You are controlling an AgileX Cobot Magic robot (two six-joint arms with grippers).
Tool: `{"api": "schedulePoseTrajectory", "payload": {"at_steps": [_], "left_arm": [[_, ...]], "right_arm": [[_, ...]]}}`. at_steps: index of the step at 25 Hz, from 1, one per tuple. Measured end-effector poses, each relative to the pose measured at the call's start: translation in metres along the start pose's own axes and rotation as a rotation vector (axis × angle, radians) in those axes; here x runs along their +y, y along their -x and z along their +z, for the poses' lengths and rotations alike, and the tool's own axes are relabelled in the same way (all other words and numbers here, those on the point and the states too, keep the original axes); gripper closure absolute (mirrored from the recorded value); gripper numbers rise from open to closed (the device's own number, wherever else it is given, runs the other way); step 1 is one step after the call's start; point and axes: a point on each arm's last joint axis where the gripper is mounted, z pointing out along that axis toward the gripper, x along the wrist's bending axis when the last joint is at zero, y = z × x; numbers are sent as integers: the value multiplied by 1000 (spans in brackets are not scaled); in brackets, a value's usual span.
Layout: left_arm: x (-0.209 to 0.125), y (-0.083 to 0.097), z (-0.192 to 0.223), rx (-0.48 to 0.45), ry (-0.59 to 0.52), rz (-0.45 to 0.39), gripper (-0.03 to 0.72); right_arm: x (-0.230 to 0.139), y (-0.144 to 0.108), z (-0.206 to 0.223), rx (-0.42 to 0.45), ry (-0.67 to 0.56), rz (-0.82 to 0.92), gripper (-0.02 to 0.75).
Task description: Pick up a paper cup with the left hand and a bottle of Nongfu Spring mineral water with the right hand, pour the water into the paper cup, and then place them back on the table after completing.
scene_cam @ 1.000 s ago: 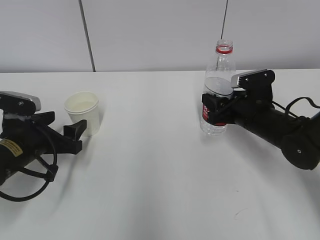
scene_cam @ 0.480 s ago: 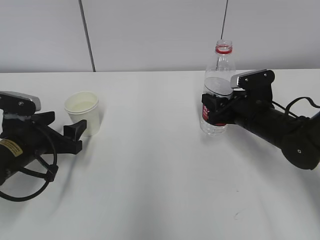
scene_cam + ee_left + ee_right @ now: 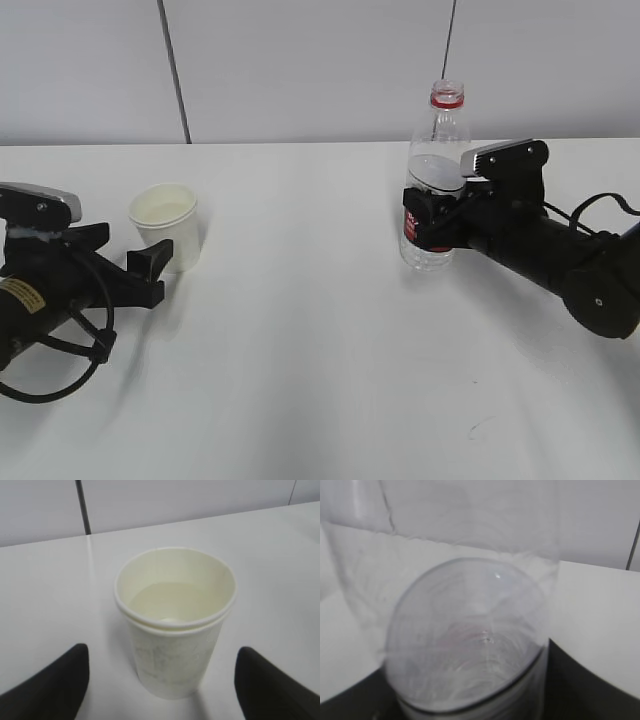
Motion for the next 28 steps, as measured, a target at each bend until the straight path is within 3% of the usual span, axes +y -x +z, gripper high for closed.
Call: {"api": "schedulePoseTrajectory", "payload": {"at_steps": [2, 6, 9, 21, 28], "left_arm": [[0, 0, 0, 0, 0, 0, 139], [0, 0, 0, 0, 0, 0, 139], [0, 0, 0, 0, 0, 0, 139], [0, 0, 0, 0, 0, 0, 139], [0, 0, 0, 0, 0, 0, 139]], "right_arm": [[0, 0, 0, 2, 0, 8, 295], [-1, -2, 0, 18, -6, 19, 146], [-2, -2, 0, 25, -20, 28, 94], [-11, -6, -13, 29, -49, 62, 84], [-4, -8, -33, -15, -46, 96, 86]]}}
